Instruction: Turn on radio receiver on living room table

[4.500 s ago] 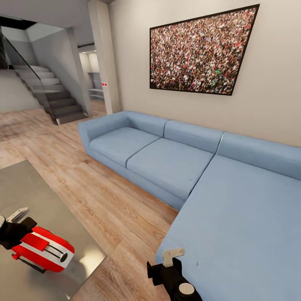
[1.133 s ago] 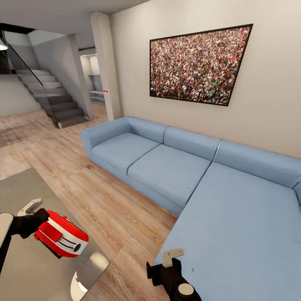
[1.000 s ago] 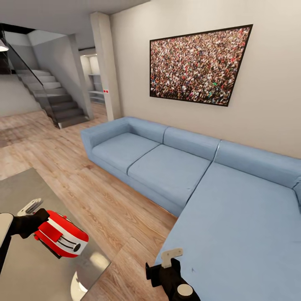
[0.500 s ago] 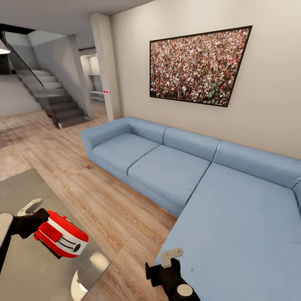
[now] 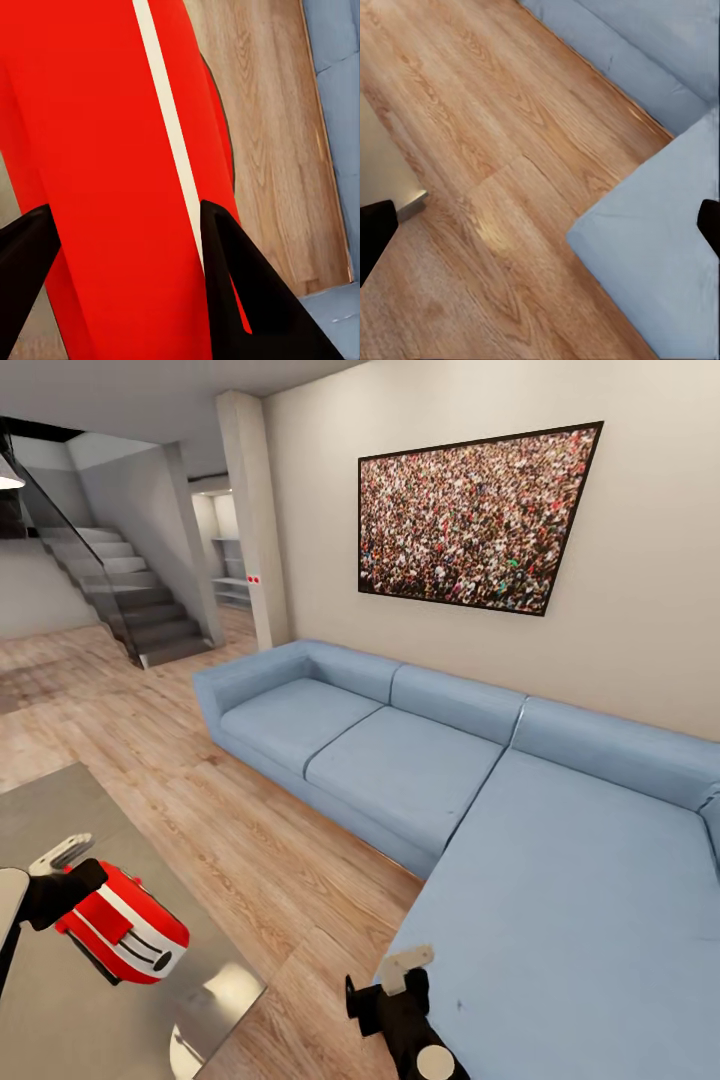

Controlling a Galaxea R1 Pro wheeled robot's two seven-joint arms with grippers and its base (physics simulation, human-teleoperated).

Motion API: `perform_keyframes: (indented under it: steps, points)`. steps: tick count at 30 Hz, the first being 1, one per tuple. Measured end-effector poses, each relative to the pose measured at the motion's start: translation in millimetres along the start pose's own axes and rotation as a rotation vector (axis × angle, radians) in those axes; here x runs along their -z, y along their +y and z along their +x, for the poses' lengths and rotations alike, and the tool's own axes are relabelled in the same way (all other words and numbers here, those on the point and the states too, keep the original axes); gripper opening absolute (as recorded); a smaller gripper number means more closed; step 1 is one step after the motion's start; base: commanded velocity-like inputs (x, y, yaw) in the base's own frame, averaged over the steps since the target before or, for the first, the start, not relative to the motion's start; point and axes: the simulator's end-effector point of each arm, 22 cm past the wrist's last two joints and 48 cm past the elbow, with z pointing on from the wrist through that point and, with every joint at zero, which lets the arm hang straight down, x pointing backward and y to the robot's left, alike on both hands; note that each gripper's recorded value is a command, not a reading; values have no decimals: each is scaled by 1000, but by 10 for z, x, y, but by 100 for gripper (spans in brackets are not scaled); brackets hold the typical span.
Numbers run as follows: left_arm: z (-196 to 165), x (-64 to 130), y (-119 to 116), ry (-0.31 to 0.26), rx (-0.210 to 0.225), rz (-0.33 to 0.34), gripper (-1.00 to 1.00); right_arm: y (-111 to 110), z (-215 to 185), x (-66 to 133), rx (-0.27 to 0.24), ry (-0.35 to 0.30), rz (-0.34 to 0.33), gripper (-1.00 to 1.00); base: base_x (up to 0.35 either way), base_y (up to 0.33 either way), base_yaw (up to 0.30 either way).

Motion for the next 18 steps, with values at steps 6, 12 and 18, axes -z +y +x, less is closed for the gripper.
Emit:
perform_keyframes:
  steps: [6,12,18]
  points:
    - [2,30,50,17,-9,-3,-100,-330,-118,-30,-30,-40,69,100,0,0,0]
    - [166,107,-348,33,-16,217,-100,-679,-204,-67,-73,-59,130,-100,0,0,0]
    - [303,-76,-260,-78,-142,232,-100,-877,-650,-183,-119,-118,139,-100,0,0,0]
